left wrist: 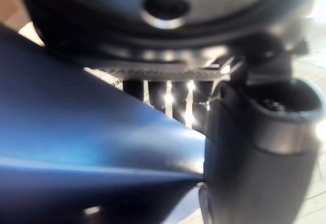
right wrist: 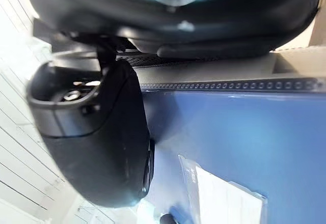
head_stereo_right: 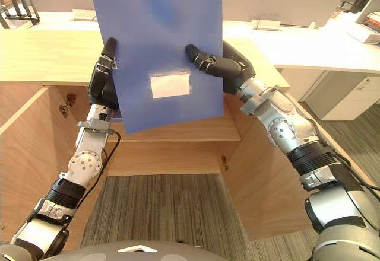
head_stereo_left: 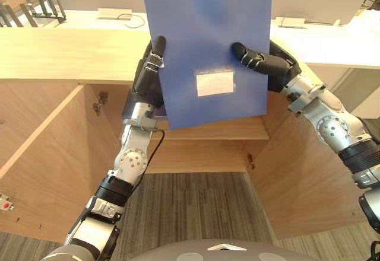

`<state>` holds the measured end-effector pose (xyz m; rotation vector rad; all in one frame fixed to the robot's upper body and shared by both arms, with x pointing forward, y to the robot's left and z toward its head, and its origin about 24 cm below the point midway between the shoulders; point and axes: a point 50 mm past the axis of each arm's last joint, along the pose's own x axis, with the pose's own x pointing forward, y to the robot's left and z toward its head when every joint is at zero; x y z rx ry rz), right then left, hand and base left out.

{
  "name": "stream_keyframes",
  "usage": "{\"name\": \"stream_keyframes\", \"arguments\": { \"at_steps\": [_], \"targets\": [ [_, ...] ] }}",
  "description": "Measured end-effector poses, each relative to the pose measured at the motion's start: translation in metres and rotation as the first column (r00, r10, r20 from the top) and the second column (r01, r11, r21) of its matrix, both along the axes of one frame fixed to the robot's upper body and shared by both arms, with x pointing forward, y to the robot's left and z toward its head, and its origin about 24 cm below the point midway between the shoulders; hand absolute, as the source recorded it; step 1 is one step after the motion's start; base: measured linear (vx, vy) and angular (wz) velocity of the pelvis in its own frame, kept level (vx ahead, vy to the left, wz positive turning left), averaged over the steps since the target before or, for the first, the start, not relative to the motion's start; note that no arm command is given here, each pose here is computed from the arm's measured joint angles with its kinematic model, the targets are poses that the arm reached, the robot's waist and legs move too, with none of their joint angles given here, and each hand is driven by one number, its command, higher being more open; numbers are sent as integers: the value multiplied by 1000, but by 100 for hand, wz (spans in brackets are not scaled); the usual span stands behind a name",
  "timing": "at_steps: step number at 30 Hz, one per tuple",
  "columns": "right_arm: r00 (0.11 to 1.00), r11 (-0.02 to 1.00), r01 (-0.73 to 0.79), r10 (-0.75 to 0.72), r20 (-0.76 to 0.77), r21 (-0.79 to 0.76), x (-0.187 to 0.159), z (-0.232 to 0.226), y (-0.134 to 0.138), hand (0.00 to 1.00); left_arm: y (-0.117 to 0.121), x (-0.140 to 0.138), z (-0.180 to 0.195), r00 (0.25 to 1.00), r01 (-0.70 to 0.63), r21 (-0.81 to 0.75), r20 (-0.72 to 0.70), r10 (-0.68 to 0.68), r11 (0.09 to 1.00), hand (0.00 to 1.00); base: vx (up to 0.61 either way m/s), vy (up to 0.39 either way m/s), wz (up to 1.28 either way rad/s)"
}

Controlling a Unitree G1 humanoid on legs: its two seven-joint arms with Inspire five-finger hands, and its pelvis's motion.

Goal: Walk over to the cabinet, pick up the folder, carry it to the office cabinet, place the folder inside the office cabinet, then close the office cabinet door

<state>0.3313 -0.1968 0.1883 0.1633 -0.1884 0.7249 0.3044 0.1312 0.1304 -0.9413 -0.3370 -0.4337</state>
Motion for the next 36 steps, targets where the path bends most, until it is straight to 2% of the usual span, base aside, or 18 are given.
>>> {"name": "stream_keyframes", "arguments": {
  "at_steps": [9,10,16,19,22,25,27,32,36],
  "targets": [
    [1000,1000,-3,3,-9,-11,0,-3,1,0,-2,0,0,1000,5,-1,0,-5,1000,0,0,0,0],
    [1000,1000,-3,3,-9,-10,0,-3,2,0,-2,0,0,1000,5,-1,0,-5,1000,100,0,0,0],
    [999,1000,-17,17,-45,11,-1,-13,7,0,-2,-1,-2,1000,6,0,-5,-6,1000,100,0,0,0],
    [993,998,-24,30,-117,52,-5,-34,12,0,0,-3,-5,1000,5,5,-8,-5,1000,100,0,0,0],
    [979,996,-16,34,-200,90,-14,-61,14,0,10,-12,-24,998,-11,75,-61,15,997,100,0,0,0],
    [949,997,-12,35,-312,76,-27,-94,17,0,20,-32,-59,980,-1,110,-197,22,994,100,0,0,0],
    [925,999,-23,32,-379,29,-40,-115,18,0,36,-55,-89,952,-5,167,-300,55,986,100,0,0,0],
    [885,998,-59,40,-463,-26,-67,-146,20,0,57,-101,-130,889,2,223,-446,100,975,100,0,0,0],
    [874,999,-44,31,-485,-17,-76,-155,14,0,82,-129,-156,811,-98,219,-548,206,971,100,0,-3,10]
  ]
}}
